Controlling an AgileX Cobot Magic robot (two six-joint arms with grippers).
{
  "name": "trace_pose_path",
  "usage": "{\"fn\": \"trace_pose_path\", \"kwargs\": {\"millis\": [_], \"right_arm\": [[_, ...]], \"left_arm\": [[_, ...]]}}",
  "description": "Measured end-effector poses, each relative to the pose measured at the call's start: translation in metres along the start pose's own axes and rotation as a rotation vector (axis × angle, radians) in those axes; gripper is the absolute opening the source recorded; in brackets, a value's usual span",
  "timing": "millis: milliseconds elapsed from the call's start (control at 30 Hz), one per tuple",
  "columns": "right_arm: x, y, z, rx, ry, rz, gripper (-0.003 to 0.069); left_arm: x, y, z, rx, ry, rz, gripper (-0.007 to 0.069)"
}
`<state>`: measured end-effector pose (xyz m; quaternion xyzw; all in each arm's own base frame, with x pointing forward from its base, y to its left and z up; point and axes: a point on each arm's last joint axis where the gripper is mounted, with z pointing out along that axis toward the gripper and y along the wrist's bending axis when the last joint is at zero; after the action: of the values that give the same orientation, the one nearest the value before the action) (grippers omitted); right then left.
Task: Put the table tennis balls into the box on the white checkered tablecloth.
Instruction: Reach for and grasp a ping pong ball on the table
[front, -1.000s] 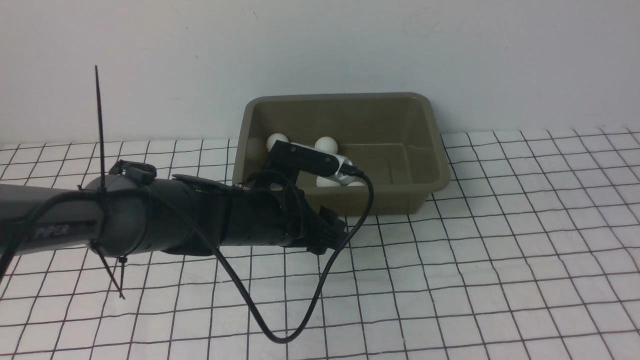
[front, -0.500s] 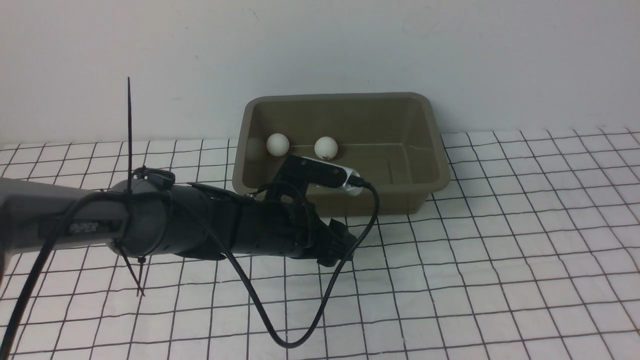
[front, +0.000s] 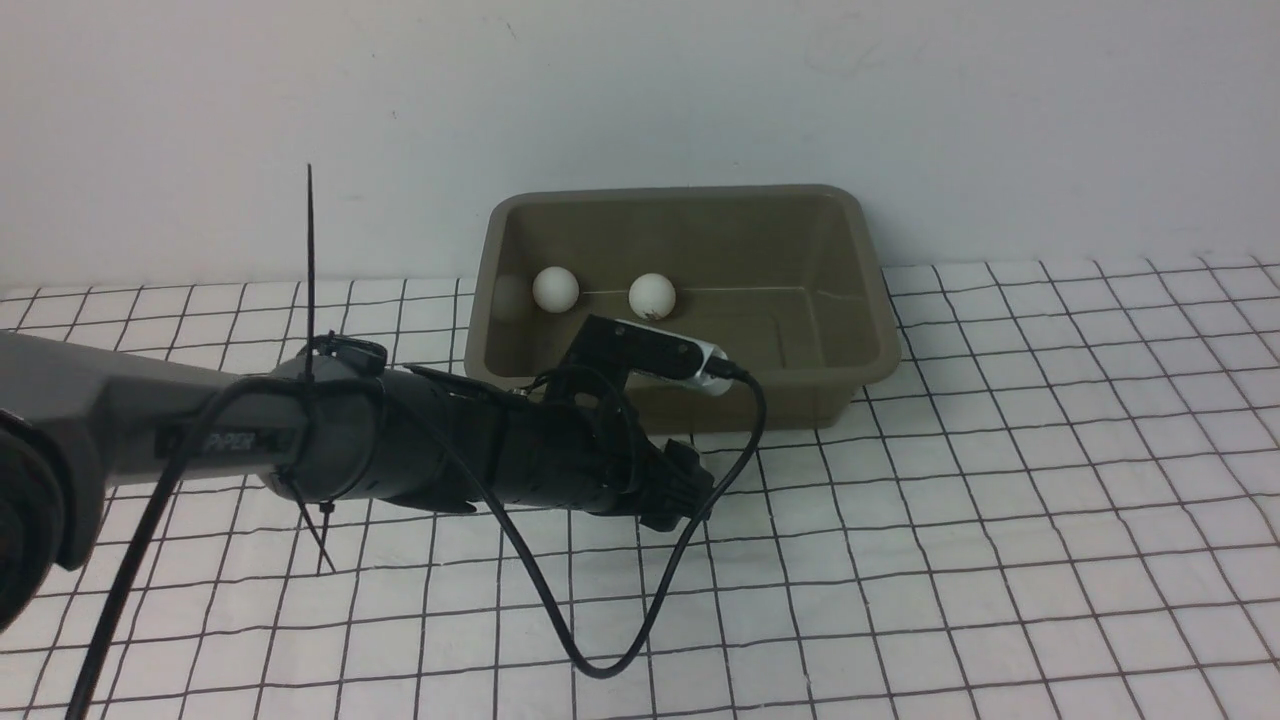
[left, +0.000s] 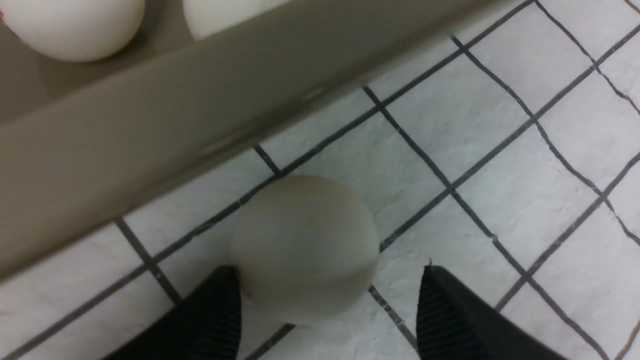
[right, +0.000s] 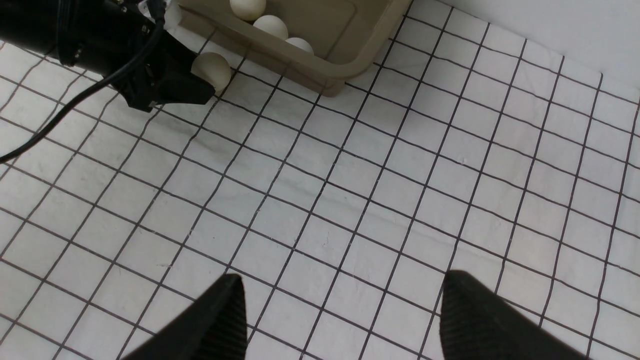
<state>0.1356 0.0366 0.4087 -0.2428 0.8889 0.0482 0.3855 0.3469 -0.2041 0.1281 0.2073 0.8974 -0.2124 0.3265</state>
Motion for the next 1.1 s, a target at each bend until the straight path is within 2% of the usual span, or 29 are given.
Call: {"fn": "trace_pose_path", "kwargs": {"millis": [100,333,400,933,1100], "right_arm": [[0.0,0.0,0.0,0.0,0.001,0.0,0.0472],[0.0,0.0,0.0,-0.001,0.002,0.0,0.0472],[0.0,0.0,0.0,-0.001,0.002,0.0,0.0472],[0.0,0.0,0.0,0.001,0.003,-0.001,0.0472],[0.0,-0.001,0.0,0.006,0.005,-0.004,0.0472]], "left_arm": [[0.0,0.0,0.0,-0.004,-0.001,0.001,0.0377],[0.0,0.001,0.0,-0.009,-0.001,0.001,0.0058],[0.0,0.0,0.0,0.0,-0.001,0.002,0.0016],[-0.006,-0.008,-0.007,0.067,-0.014,0.011,-0.0004],[-0.004,-0.014,-0.01,0.126,0.015,0.03,-0.0004]]}}
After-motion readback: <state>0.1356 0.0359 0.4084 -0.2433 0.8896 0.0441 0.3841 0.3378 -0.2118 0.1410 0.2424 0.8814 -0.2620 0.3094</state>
